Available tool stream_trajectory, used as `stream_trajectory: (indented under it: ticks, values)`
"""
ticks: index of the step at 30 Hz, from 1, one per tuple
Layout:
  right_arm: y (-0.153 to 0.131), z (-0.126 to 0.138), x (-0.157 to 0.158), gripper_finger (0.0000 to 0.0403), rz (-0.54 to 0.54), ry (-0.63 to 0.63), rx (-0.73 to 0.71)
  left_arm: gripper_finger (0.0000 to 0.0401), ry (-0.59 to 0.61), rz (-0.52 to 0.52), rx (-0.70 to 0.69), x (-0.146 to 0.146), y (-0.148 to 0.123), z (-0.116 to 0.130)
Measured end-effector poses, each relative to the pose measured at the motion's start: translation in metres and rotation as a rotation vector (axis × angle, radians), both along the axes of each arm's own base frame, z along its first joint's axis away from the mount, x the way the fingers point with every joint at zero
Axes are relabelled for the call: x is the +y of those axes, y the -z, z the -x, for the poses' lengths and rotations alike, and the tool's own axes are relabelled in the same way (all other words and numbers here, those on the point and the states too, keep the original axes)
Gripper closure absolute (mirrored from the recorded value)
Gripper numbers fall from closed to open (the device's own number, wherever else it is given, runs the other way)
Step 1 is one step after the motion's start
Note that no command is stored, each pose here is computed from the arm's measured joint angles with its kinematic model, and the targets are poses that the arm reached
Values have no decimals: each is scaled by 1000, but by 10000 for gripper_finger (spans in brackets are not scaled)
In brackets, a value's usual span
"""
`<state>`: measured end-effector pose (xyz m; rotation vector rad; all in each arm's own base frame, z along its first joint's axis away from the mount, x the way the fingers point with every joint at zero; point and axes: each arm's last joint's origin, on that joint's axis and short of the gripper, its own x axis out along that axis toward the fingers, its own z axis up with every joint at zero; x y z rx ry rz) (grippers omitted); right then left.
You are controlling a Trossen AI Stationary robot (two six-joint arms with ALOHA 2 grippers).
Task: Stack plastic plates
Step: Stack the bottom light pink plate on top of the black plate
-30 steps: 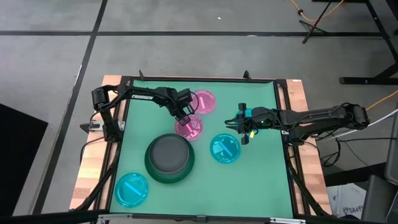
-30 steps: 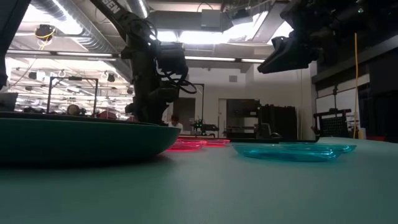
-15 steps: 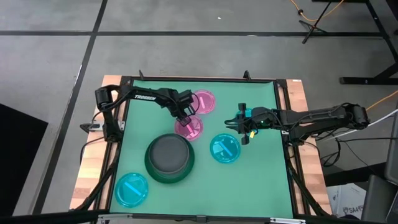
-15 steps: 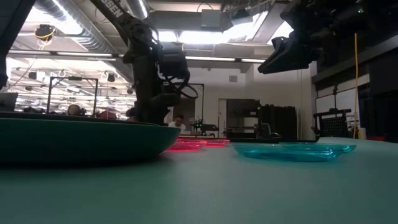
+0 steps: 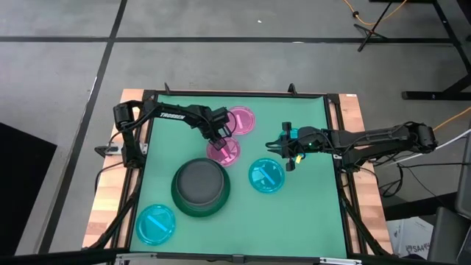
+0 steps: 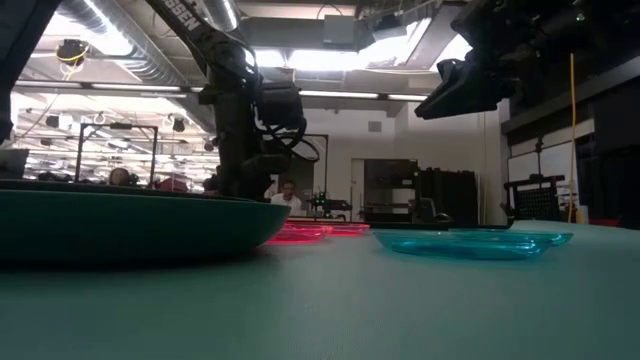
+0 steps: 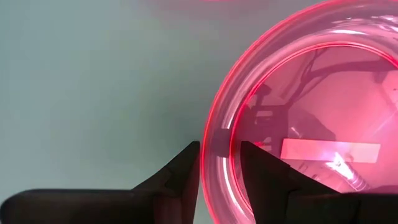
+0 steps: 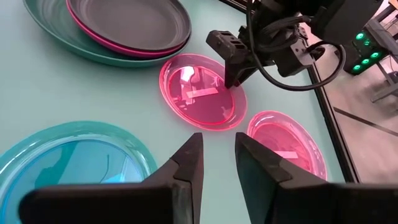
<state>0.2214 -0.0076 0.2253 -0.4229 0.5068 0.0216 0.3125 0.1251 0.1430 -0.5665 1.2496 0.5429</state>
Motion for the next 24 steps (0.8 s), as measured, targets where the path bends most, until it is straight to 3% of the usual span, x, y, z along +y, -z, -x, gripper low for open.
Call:
stream_trajectory:
  ticks: [17, 24]
  values:
    - [0, 0, 0, 320, 1, -1, 0, 390, -2, 2, -4, 0, -1, 0]
    - [0, 0, 0, 320, 1, -1, 0, 399, -3, 1, -6, 1, -1, 0]
